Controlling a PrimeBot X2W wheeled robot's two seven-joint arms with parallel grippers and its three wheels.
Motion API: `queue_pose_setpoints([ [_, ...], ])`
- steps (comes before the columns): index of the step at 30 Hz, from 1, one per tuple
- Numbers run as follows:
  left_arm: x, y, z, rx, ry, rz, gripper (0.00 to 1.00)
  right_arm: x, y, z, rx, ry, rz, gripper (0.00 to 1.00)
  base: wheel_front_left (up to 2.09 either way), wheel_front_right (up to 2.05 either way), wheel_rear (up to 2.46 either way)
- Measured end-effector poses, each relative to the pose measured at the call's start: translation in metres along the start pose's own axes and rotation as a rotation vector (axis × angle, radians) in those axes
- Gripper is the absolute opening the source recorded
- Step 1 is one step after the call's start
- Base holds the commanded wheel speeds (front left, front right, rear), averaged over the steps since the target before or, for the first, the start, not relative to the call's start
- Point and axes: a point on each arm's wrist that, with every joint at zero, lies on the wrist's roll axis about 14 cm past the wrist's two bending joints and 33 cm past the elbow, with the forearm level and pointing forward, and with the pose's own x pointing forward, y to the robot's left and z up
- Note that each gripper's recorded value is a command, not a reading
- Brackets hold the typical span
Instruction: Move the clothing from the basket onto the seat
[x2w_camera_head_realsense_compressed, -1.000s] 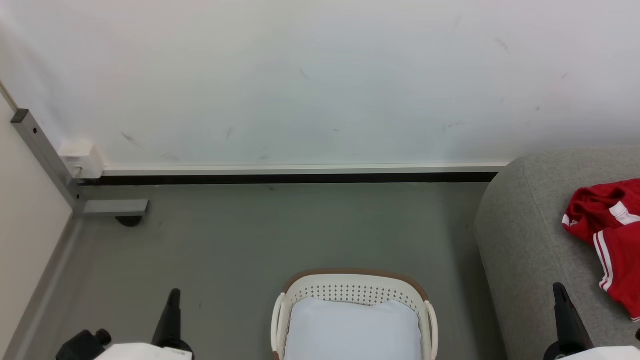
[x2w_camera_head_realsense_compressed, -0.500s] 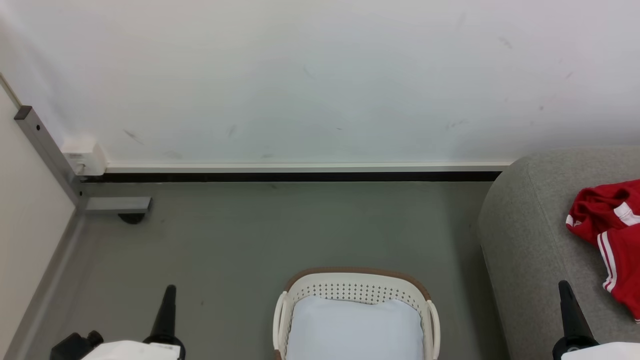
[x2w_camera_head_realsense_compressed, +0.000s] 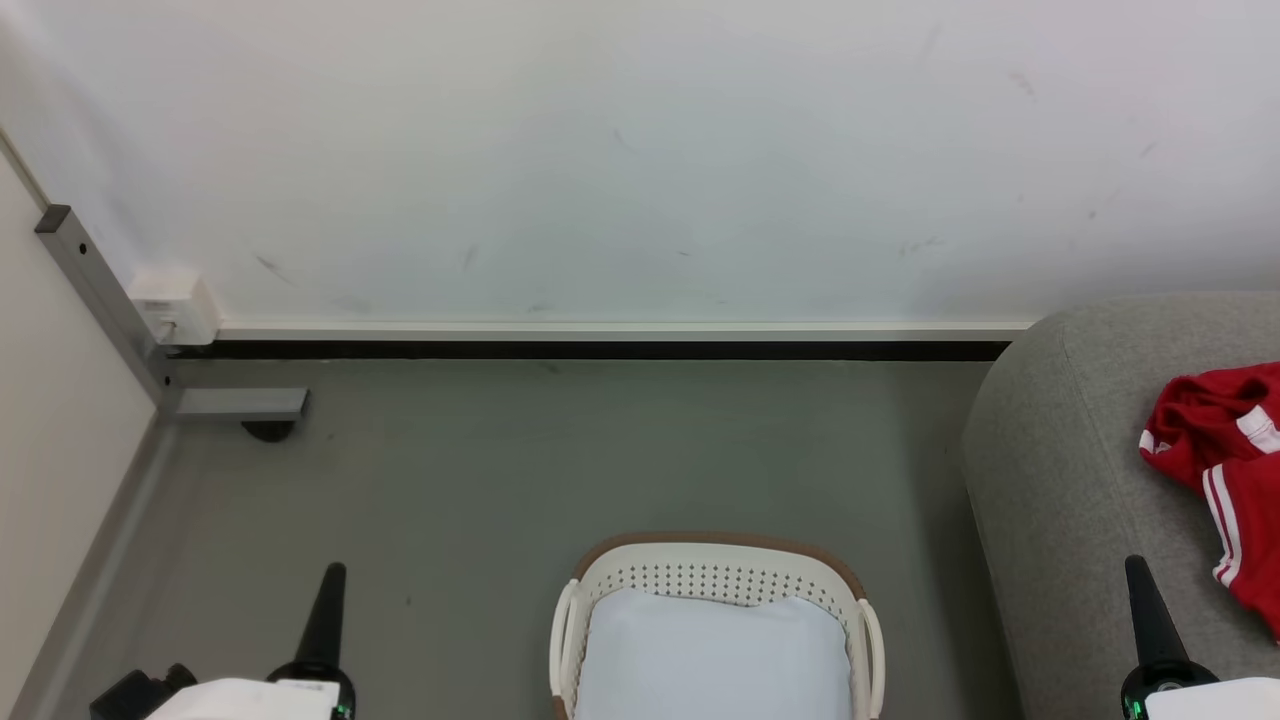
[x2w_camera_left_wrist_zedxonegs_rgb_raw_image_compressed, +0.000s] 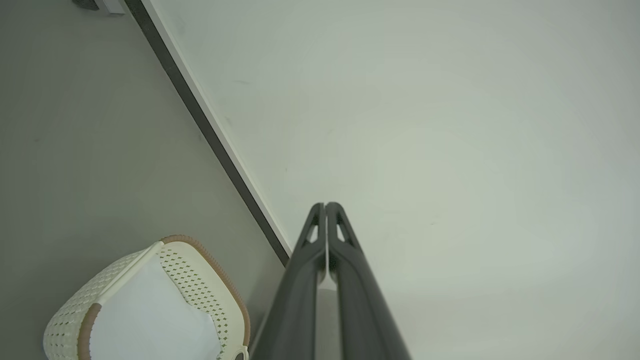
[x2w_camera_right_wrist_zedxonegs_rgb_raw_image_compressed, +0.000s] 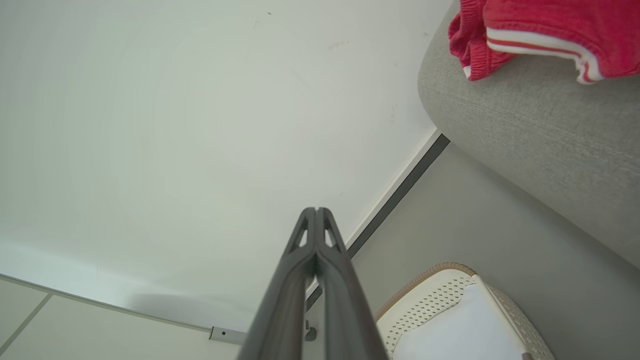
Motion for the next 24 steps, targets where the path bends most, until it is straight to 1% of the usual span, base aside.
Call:
queue_pose_setpoints([
  [24, -0.0001, -0.0038, 0.0099, -0.194, -0.01, -0.02, 0.0, 0.0078, 0.0053, -0.0001, 0.208, 0.006, 0.014, 0.0, 0.0, 0.0, 0.0],
])
